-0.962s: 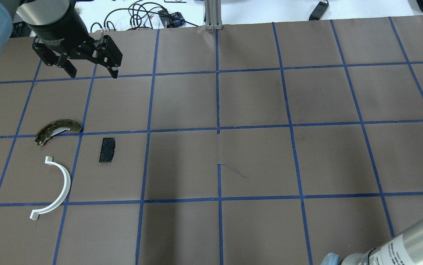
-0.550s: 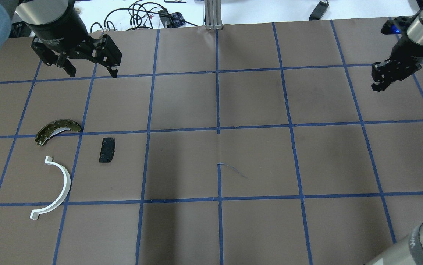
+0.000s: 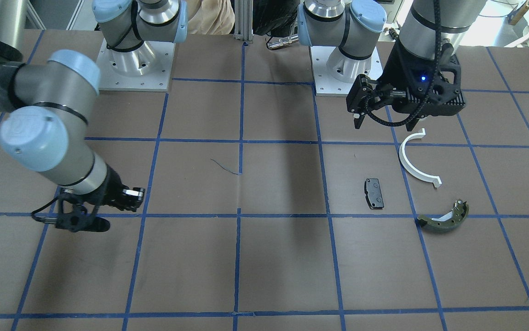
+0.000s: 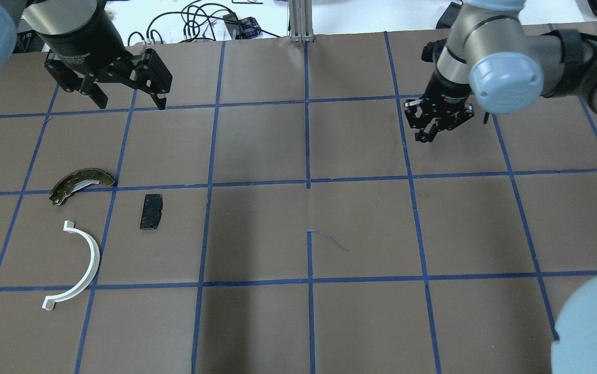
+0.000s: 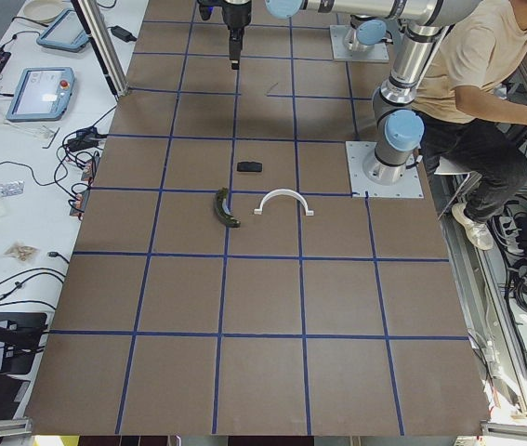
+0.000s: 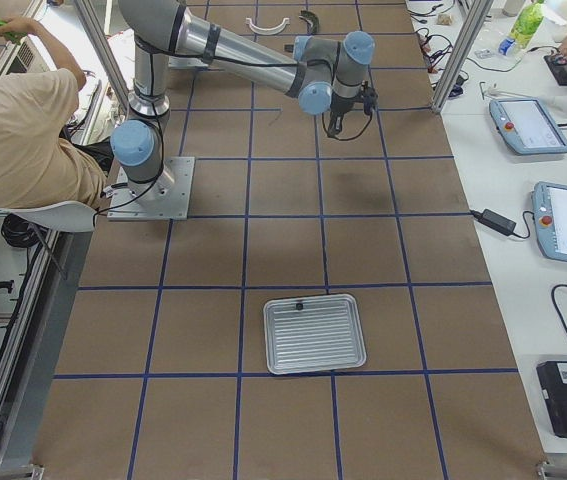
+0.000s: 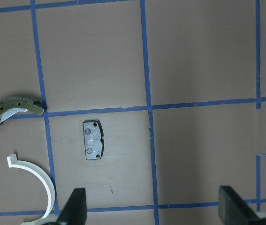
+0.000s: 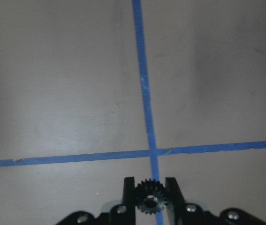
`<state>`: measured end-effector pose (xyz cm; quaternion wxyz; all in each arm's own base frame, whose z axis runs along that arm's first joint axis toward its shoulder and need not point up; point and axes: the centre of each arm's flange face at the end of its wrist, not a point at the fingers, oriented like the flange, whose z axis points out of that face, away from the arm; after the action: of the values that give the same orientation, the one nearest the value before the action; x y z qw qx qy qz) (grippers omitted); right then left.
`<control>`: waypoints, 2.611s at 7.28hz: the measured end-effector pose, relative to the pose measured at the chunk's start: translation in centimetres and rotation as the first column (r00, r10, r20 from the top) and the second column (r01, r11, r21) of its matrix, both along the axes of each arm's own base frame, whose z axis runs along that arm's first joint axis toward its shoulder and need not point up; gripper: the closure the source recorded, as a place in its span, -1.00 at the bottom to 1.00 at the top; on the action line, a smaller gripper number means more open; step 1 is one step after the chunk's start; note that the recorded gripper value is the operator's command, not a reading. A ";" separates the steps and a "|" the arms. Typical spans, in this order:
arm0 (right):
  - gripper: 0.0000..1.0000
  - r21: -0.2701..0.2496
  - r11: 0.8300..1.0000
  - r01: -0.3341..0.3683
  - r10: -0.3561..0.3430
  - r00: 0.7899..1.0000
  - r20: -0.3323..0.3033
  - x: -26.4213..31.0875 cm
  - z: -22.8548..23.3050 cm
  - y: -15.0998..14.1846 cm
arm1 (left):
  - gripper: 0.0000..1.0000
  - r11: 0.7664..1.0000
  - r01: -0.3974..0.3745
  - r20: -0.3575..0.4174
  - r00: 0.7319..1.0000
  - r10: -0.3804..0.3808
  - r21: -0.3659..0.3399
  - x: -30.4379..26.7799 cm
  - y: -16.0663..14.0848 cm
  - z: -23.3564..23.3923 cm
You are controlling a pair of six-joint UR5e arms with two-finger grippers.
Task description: Place bearing gear from tray to pile
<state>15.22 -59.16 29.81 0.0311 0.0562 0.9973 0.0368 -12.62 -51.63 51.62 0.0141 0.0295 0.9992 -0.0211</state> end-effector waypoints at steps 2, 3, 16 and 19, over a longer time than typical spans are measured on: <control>1.00 -0.009 0.998 0.064 -0.064 0.998 0.015 8.7 -1.8 2.7 | -1.00 1.000 -0.001 -0.002 1.000 0.001 0.001 0.0 0.0 0.0; 1.00 -0.012 0.996 0.088 -0.088 0.996 0.034 12.0 -3.2 4.1 | -1.00 1.000 -0.001 -0.002 1.000 0.001 0.001 0.0 0.0 0.0; -1.00 -0.050 0.998 0.039 -0.036 0.998 0.047 11.9 -1.8 5.1 | -1.00 0.974 -0.053 -0.004 0.998 0.055 0.221 -1.6 -2.5 -17.0; -1.00 -0.021 0.993 -0.117 0.118 0.992 0.038 -4.1 2.0 2.8 | -1.00 0.986 -0.103 0.007 0.995 0.103 0.129 -11.2 -0.1 -23.5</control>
<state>11.07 -56.33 31.78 0.0487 -0.0037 0.9983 0.0305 -23.78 -51.78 28.14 0.0133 -0.0213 0.9987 0.0446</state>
